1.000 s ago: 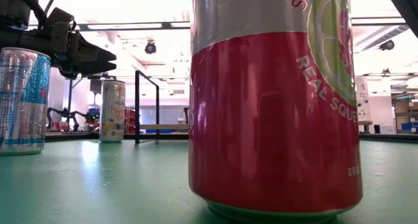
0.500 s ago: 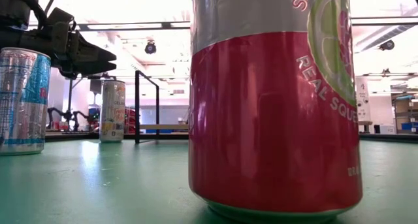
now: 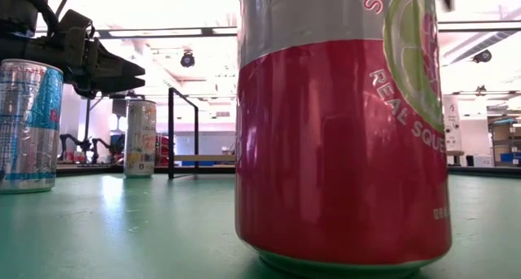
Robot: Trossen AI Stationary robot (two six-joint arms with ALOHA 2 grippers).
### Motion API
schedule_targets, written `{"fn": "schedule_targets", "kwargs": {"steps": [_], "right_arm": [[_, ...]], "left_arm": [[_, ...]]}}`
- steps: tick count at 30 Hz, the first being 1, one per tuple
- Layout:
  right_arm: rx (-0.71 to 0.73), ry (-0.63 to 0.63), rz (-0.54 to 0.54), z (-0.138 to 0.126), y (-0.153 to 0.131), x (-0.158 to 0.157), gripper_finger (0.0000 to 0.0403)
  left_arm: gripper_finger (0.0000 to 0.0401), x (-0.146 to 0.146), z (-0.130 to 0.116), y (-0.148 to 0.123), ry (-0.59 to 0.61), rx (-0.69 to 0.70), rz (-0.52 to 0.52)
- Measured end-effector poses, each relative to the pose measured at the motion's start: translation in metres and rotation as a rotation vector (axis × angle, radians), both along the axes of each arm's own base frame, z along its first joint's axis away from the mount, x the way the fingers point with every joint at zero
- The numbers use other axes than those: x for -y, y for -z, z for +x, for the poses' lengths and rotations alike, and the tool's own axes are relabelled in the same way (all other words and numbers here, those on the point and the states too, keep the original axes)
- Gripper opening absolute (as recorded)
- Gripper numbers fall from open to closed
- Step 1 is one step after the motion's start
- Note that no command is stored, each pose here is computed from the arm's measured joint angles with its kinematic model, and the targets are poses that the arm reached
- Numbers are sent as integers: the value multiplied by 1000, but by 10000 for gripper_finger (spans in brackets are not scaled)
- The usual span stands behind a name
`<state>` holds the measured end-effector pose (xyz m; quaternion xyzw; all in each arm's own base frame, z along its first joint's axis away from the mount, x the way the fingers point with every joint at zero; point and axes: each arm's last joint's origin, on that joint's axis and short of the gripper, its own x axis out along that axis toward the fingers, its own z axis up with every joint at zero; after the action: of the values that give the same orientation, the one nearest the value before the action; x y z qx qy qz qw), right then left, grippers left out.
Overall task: Place canned beverage on shelf
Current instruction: Put the right white and orange soda can on the shelf
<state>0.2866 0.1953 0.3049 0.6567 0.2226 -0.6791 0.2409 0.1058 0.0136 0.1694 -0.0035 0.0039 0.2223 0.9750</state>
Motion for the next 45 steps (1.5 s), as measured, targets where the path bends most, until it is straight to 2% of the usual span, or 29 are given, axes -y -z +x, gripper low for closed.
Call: {"fn": "schedule_targets", "kwargs": {"steps": [2,6,13,20,27,32,45], "right_arm": [[7,9,2,-9,0,-14,359],[9,-59,14,-26,1,-37,359],[-44,-154,72,-48,1,-59,359],[-49,-479,79,-63,2,-72,359],[-46,-632,80,-61,21,-74,359],[-54,-666,116,-60,40,-76,359],[-28,-702,140,-69,66,-87,359]], "left_arm": [[332,0,0,0,0,0,0],[332,0,0,0,0,0,0],[332,0,0,0,0,0,0],[332,0,0,0,0,0,0],[332,0,0,0,0,0,0],[332,0,0,0,0,0,0],[332,0,0,0,0,0,0]]}}
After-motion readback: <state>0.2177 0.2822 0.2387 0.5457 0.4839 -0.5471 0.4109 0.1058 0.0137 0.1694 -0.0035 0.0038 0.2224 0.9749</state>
